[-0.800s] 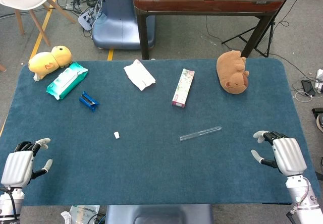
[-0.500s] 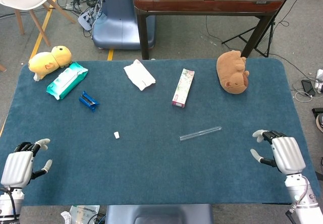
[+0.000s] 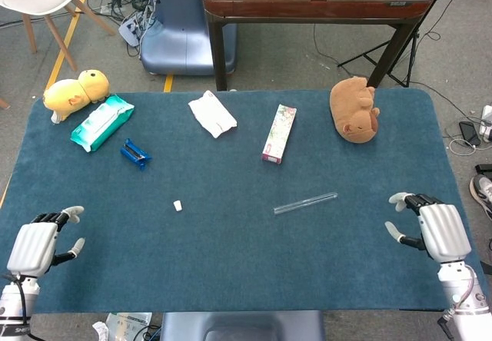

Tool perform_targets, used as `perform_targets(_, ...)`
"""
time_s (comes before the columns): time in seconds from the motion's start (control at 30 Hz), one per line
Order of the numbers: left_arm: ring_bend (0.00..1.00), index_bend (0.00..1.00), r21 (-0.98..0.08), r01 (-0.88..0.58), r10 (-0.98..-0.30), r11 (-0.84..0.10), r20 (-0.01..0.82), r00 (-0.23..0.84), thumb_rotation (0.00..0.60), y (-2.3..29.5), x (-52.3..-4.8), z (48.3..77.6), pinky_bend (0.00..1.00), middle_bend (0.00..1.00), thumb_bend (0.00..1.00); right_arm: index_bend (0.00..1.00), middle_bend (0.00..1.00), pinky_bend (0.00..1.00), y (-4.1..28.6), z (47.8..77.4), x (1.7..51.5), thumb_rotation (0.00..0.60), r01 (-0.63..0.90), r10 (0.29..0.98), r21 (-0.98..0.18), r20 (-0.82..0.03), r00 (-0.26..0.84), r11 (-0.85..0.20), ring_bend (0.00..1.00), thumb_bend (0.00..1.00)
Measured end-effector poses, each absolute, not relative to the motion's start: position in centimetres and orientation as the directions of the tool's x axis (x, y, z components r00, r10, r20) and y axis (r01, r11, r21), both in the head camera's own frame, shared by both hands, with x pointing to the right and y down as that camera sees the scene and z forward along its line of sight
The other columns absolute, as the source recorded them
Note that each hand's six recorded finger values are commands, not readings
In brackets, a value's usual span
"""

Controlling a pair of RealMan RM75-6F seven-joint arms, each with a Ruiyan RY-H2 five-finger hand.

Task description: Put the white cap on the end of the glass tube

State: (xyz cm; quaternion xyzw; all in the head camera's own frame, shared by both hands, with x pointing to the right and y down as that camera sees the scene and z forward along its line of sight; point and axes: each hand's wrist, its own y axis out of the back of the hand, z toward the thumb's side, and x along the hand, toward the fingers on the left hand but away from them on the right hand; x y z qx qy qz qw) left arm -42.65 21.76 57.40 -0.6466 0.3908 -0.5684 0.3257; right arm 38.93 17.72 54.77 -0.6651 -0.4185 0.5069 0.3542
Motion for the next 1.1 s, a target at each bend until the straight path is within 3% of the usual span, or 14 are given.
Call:
perform_targets(0.13, 0.67, 0.24, -0.846, -0.127, -0.855, -0.517, 0.506, 0.114, 0.600, 20.4, -41.6, 58.2, 0.87, 0.63, 0.29, 0.40, 0.50, 0.48, 17.4, 54.6, 38.9, 0.600, 0.198, 0.918, -0.898, -0.371, 0.136, -0.393, 0.44, 0.25)
perform_targets(0.3, 0.89, 0.23, -0.801, -0.131, -0.806, -0.585, 0.555, 0.205, 0.600, 18.7, -39.9, 59.7, 0.99, 0.89, 0.30, 0.40, 0.51, 0.48, 16.9, 54.5, 38.7, 0.600, 0.193, 0.918, -0.899, -0.371, 0.141, -0.393, 0.44, 0.25)
perform_targets(0.37, 0.99, 0.23, -0.775, -0.123, -0.776, -0.620, 0.582, 0.244, 0.600, 17.9, -39.0, 60.5, 1.00, 0.99, 0.36, 0.40, 0.52, 0.48, 16.8, 54.5, 38.6, 0.600, 0.189, 0.917, -0.899, -0.373, 0.141, -0.395, 0.44, 0.25)
perform_targets(0.6, 1.00, 0.23, -0.670, -0.087, -0.654, -0.737, 0.673, 0.346, 0.600, 15.7, -36.1, 63.6, 1.00, 1.00, 0.56, 0.40, 0.53, 0.48, 16.6, 54.8, 38.5, 0.600, 0.181, 0.913, -0.897, -0.386, 0.131, -0.405, 0.44, 0.25)
perform_targets(0.9, 1.00, 0.19, -0.576, -0.010, -0.535, -0.818, 0.753, 0.383, 0.600, 13.7, -32.9, 66.9, 1.00, 1.00, 0.67, 0.40, 0.53, 0.48, 16.4, 55.5, 38.3, 0.600, 0.175, 0.907, -0.891, -0.403, 0.121, -0.419, 0.45, 0.25)
perform_targets(1.1, 1.00, 0.18, -0.534, 0.006, -0.492, -0.846, 0.783, 0.381, 0.600, 13.1, -31.3, 68.5, 1.00, 1.00, 0.68, 0.40, 0.53, 0.48, 16.6, 55.8, 38.7, 0.600, 0.181, 0.905, -0.887, -0.411, 0.107, -0.424, 0.45, 0.25)
